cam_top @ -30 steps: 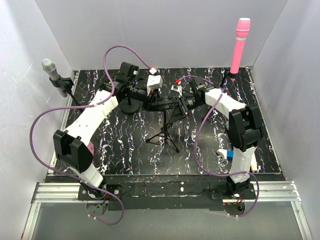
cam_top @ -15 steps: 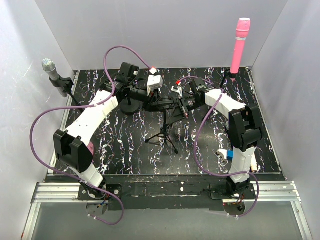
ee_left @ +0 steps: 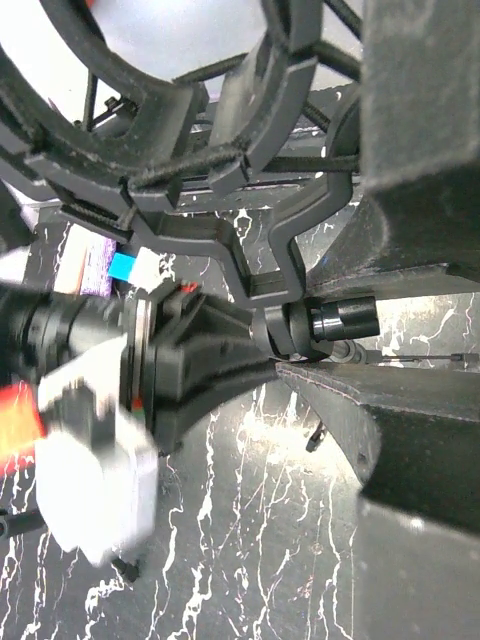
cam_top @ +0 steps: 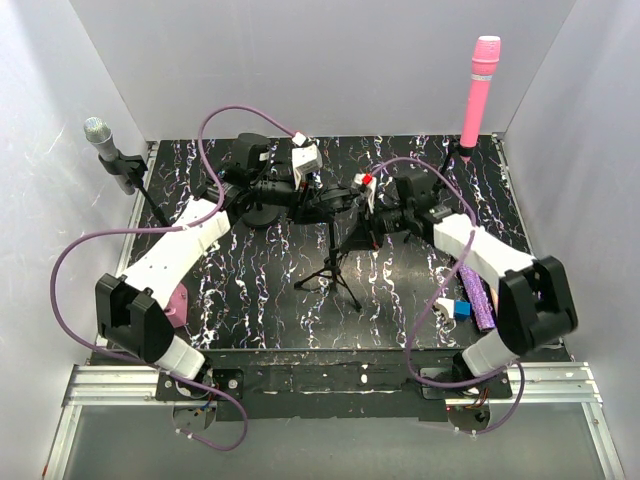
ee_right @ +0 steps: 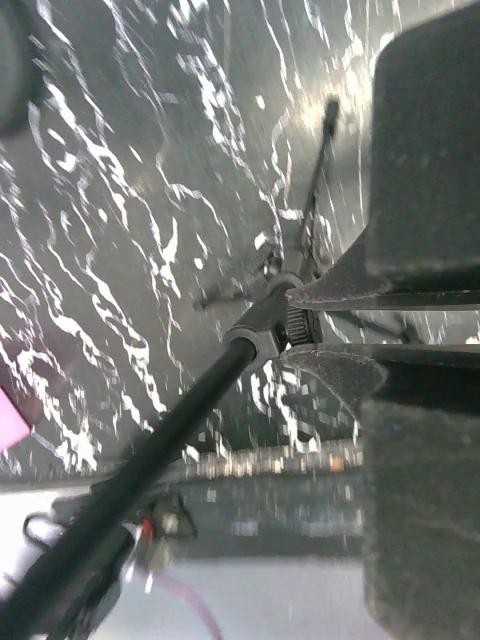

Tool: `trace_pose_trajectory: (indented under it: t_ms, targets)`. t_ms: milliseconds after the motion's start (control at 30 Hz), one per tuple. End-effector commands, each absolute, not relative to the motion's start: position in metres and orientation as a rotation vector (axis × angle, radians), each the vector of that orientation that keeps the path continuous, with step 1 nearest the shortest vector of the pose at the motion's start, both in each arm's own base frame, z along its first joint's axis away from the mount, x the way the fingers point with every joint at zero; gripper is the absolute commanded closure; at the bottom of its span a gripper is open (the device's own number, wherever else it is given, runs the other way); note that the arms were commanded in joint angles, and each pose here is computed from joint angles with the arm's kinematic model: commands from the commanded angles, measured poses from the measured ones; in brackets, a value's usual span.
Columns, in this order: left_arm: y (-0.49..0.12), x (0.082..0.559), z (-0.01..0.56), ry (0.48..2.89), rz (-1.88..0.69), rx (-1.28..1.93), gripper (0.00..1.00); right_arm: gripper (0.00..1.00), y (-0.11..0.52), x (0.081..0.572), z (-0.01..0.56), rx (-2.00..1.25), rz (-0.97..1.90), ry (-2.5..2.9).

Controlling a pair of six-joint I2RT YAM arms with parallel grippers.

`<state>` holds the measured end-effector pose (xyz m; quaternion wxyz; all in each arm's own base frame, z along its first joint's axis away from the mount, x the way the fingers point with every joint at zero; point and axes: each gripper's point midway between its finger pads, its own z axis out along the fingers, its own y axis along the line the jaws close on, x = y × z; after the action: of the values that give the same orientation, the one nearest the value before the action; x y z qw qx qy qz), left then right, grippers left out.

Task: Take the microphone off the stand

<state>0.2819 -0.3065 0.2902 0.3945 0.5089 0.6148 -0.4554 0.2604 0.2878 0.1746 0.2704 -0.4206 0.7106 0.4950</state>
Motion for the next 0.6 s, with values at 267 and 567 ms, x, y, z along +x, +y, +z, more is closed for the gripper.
trace_pose_trajectory:
  t_ms: [267,567]
  targets:
    - [-0.292,0.291,0.294,1.619,-1.072,1.184,1.0,0.99,0.291,0.242,0.17,-1.604,0.22,0.652]
    - [-0.294,0.288,0.297,1.6,-1.094,1.196,1.0,0.34,0.28,0.222,0.175,-1.646,0.13,0.497]
